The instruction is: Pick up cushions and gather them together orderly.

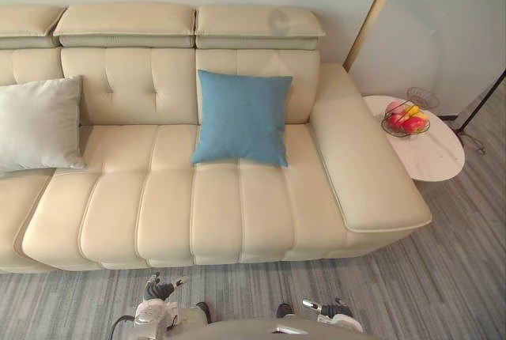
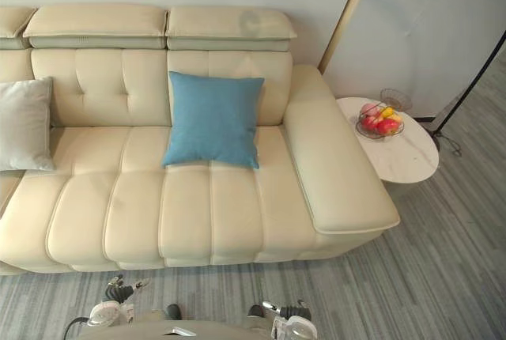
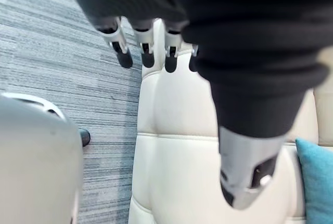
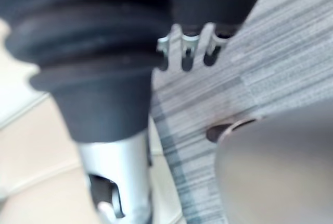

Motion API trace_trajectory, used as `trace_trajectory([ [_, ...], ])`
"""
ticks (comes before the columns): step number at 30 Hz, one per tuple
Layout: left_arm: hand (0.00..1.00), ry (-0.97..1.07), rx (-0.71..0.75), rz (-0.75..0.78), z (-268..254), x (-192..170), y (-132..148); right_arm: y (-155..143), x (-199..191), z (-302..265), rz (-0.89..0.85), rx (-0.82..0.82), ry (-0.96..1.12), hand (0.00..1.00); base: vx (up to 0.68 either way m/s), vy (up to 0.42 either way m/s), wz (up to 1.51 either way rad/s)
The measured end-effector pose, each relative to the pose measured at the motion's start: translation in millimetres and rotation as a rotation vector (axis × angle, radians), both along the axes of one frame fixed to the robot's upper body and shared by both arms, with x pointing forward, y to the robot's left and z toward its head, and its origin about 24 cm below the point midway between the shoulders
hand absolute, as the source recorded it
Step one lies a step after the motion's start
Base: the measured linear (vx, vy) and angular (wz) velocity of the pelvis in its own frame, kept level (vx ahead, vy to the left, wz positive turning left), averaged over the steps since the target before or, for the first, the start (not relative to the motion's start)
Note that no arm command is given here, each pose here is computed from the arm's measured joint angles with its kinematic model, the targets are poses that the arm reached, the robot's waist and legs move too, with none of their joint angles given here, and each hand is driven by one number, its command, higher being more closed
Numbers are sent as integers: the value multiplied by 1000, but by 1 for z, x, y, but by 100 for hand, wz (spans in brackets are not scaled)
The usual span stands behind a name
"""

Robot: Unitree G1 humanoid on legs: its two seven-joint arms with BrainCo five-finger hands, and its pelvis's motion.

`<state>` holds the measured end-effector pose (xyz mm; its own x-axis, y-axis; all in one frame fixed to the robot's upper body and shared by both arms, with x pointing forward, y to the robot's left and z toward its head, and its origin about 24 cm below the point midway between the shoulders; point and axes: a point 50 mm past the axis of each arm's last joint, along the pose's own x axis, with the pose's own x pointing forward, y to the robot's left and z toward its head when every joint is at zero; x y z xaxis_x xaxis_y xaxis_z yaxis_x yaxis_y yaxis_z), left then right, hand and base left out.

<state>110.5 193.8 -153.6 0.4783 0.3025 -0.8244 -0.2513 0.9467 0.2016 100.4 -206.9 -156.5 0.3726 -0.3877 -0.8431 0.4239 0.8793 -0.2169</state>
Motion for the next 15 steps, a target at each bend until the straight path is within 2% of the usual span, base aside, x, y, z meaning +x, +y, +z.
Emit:
trace_trajectory([
  [5,0,39,-6,1,-4,-7,2,-2,4,-1,-2,19,9,0,79,-13,-5],
  [6,0,83,10,23,-6,-15,14,-13,13,2,4,4,3,0,0,0,0],
  [15,0,87,8,22,-6,-16,14,-13,11,1,4,4,8,0,0,0,2],
])
